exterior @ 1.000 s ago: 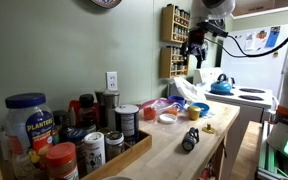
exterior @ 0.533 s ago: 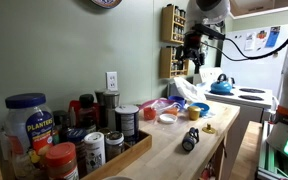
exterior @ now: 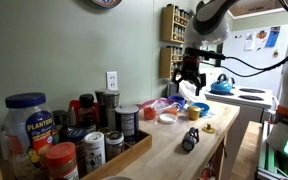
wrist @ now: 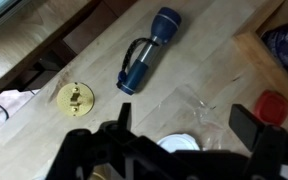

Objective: Put the torch upright

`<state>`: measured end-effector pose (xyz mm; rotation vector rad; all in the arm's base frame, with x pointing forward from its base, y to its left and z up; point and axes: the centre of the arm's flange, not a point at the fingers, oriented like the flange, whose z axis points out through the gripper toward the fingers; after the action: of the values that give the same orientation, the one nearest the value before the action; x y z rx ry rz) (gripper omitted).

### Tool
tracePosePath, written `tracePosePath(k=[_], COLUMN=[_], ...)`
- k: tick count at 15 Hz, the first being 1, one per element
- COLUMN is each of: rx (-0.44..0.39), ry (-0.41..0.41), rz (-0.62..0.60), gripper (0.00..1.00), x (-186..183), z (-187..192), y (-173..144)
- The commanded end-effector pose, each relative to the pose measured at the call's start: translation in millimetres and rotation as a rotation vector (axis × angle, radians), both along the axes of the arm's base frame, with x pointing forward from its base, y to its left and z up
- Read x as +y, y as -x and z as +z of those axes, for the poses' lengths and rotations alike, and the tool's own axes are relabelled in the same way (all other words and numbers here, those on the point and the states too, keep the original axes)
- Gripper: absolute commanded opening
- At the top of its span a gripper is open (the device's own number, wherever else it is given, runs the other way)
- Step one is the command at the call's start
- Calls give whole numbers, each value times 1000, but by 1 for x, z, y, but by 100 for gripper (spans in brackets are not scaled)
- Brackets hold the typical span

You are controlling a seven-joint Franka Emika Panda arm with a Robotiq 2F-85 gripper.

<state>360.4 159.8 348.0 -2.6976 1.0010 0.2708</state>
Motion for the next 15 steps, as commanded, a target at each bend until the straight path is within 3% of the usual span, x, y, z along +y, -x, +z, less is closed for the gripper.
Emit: tracePosePath(k=[1, 2, 6, 11, 15], rx=[7, 17, 46, 151, 185], ry=[-21, 2, -15, -129, -263], rz=[-76, -48, -73, -139, -153], gripper=[100, 100, 100, 100, 100], x=[-6, -6, -12, -30, -39], z=[-37, -21, -31, -92, -125], y=[23, 11, 15, 6, 13])
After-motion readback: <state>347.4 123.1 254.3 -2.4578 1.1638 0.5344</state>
